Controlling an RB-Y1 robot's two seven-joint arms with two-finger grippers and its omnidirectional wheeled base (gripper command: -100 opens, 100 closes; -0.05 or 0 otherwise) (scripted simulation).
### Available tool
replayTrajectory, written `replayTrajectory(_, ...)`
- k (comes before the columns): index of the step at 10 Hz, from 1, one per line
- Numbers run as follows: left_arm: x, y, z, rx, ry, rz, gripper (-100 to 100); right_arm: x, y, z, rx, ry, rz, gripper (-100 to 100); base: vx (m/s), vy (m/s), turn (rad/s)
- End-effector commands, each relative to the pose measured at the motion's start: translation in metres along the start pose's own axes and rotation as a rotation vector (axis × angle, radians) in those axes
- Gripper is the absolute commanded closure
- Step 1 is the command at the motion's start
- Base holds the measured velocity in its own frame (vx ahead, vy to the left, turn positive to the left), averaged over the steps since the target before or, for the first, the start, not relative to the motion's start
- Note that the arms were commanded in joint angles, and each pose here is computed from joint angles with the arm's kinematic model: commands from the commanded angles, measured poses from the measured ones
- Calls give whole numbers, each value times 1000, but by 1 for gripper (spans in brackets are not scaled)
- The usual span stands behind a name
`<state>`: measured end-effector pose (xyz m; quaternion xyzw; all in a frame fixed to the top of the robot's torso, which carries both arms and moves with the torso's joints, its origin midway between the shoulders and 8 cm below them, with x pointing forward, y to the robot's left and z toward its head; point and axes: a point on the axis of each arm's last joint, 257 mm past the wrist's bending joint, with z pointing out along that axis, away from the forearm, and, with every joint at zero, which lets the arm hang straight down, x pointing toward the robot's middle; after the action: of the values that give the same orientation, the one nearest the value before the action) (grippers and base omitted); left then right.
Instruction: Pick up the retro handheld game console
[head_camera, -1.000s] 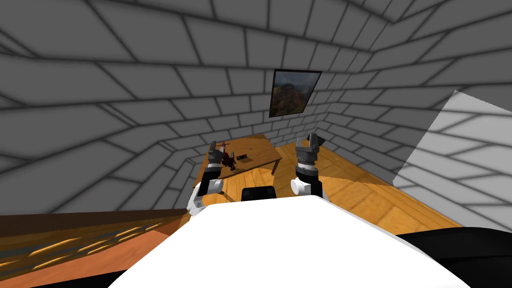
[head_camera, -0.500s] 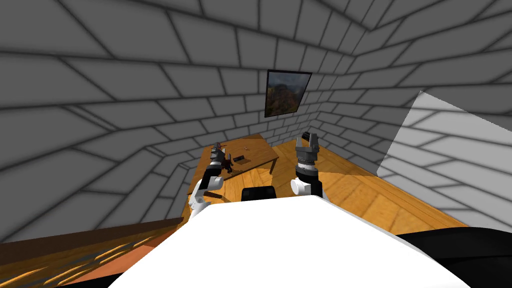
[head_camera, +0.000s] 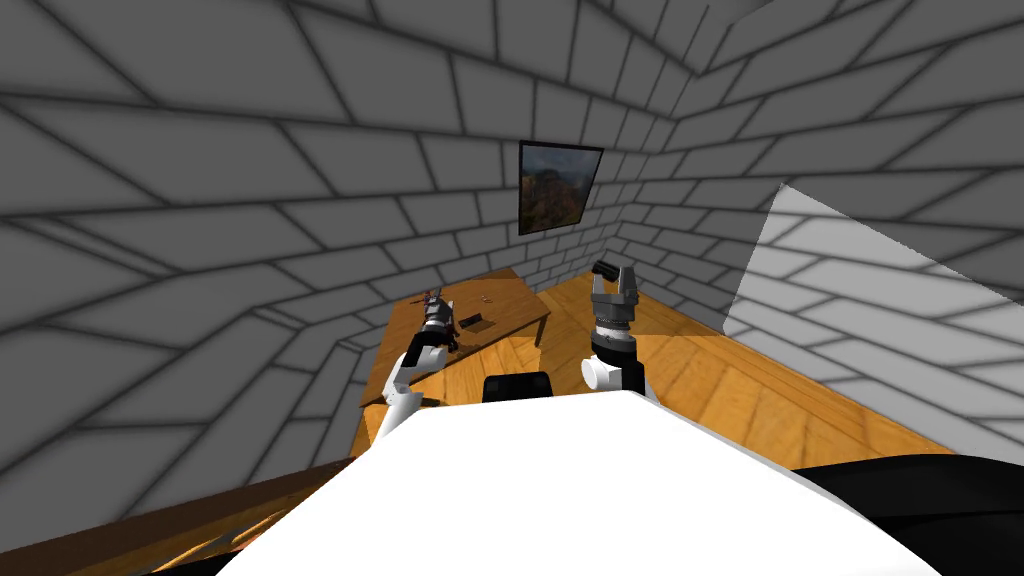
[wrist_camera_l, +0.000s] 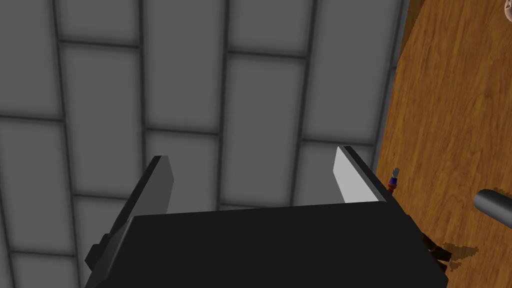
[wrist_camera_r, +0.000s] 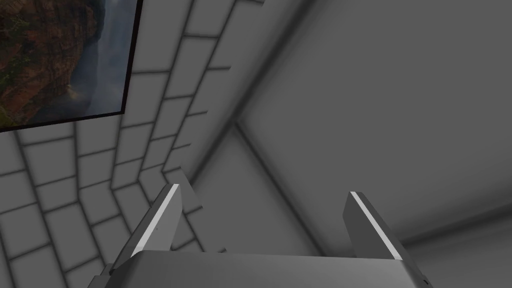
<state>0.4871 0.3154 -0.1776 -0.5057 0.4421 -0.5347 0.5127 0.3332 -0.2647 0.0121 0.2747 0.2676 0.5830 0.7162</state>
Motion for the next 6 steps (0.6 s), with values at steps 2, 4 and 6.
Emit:
replayTrajectory(2,-5,13,4,-55,-8,-10,-100,0,0,0,0,0,0,0,6,4,-53)
replayTrajectory(4,-13,34,10,-124,-20,-31,-100,0,0,0,0,0,0,0,6,0,-168)
replayTrajectory(6,-21,55,15,-195,-33,-51,-100,0,0,0,0,0,0,0,8,4,-175)
